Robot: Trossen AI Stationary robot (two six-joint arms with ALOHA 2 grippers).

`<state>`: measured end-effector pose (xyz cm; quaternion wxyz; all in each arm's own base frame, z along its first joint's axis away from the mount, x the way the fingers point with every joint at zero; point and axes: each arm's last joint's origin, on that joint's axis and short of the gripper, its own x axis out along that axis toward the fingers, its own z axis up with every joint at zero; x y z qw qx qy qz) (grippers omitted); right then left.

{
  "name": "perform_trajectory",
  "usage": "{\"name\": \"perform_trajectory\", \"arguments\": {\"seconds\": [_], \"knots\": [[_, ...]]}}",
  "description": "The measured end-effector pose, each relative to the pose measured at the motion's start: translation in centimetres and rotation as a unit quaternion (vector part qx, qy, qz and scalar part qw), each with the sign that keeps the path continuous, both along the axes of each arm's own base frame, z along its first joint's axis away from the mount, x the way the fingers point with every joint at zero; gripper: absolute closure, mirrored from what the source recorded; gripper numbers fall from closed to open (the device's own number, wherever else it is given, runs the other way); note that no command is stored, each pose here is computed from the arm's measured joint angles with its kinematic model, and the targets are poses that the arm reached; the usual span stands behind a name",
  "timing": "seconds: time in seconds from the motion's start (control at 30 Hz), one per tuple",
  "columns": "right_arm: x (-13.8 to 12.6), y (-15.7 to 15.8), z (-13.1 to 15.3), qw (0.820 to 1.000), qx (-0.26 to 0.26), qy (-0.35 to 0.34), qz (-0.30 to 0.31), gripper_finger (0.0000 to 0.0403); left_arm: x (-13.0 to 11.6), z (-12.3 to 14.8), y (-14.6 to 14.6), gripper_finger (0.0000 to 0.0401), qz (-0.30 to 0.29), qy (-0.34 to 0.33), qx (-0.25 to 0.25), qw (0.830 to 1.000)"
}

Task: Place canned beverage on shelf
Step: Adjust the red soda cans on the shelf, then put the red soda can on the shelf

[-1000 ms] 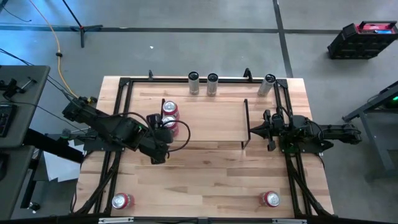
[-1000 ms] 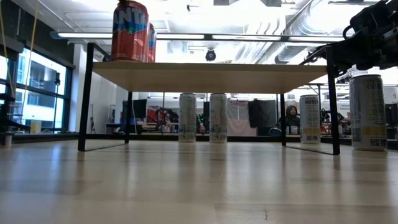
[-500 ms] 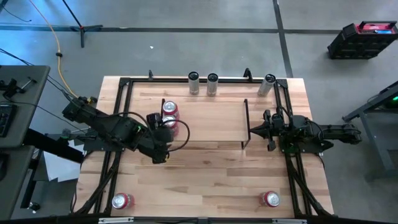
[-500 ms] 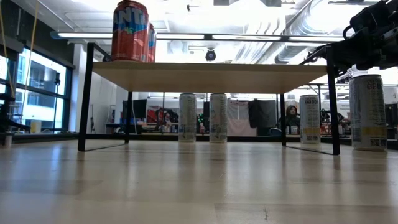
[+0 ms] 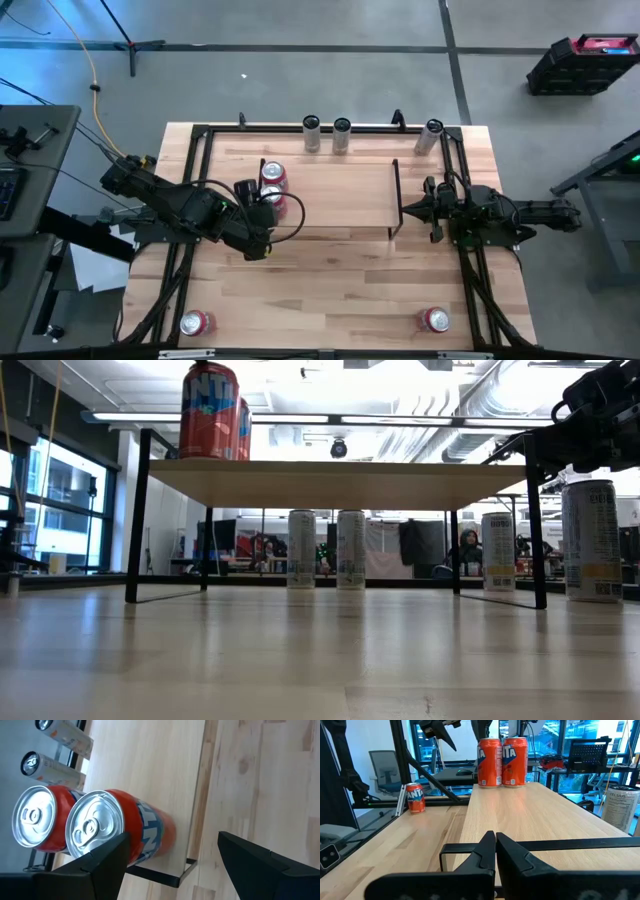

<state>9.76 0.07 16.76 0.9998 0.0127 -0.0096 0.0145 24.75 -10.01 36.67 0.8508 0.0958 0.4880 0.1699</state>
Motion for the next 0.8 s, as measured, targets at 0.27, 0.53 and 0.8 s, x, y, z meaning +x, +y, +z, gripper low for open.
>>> {"name": "perform_trajectory", "arguments": {"seconds": [0.27,0.53,0.8], "knots": [[0.0,0.0,0.0,1.0,0.0,0.0,0.0,0.0402,0.1,0.0,-0.2,0.0107,-0.001,-0.002,-0.014,1.0],[0.0,0.0,0.0,1.0,0.0,0.0,0.0,0.0402,-0.4,0.8,-2.0,0.0107,-0.011,-0.031,-0.067,0.997],[0.0,0.0,0.0,1.0,0.0,0.0,0.0,0.0402,-2.6,0.3,-7.0,0.0107,-0.086,-0.027,-0.143,0.986]]}}
